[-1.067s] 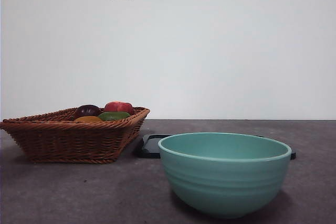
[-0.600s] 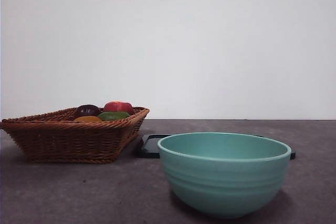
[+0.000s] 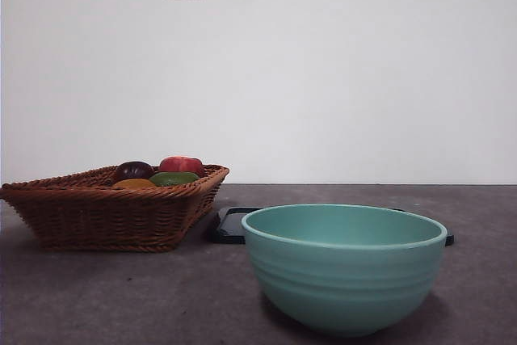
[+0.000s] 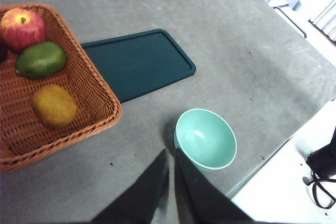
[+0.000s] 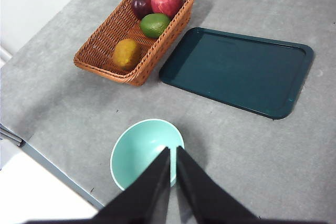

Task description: Pick up the wifruite, put it on the bowl, pick up the plate, put it on desk

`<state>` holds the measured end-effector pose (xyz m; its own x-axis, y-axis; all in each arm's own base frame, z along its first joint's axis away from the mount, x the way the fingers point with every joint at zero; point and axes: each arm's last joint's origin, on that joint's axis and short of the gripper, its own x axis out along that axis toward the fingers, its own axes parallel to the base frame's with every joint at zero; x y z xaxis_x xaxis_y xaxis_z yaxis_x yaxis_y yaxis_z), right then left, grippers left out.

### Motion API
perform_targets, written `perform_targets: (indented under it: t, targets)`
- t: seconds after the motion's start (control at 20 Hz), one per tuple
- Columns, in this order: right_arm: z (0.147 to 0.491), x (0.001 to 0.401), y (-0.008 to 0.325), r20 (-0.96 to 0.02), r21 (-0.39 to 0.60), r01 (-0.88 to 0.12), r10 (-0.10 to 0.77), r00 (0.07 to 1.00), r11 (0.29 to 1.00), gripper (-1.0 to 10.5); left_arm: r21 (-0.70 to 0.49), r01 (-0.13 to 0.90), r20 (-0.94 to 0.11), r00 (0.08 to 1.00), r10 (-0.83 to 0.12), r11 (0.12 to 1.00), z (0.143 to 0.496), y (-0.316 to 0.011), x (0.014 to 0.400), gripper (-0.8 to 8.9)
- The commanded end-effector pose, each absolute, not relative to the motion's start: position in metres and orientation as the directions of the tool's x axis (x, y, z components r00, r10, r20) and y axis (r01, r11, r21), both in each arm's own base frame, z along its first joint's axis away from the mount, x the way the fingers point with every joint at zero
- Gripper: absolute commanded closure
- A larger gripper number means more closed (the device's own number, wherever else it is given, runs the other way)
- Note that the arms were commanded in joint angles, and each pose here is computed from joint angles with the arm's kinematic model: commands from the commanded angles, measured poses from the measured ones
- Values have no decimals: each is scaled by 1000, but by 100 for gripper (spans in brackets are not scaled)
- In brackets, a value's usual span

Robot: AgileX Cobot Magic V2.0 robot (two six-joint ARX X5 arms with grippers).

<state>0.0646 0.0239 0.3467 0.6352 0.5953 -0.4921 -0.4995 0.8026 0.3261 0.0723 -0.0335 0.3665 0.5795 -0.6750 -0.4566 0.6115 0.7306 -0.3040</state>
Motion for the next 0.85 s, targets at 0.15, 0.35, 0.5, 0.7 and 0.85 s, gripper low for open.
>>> perform_targets:
  t: [0.15, 0.35, 0.5, 0.7, 0.85]
  targets:
    - [352, 64, 26, -476, 309, -536, 616, 628, 786, 937, -273, 637, -435, 586, -683, 721, 373, -34, 71, 793]
    - [352, 62, 30, -477, 311, -583, 654, 588, 751, 936, -279, 634, -439, 584, -683, 722, 373, -34, 71, 785]
    - [352, 62, 30, -486, 294, -579, 641, 594, 760, 923, -280, 633, -441, 583, -682, 722, 372, -34, 71, 775]
    - [351, 63, 29, -502, 296, -520, 594, 629, 801, 426, -280, 633, -440, 584, -682, 722, 372, -34, 71, 345]
    - [351, 63, 30, -503, 300, -524, 599, 623, 797, 344, -289, 639, -436, 575, -692, 713, 373, -34, 71, 182]
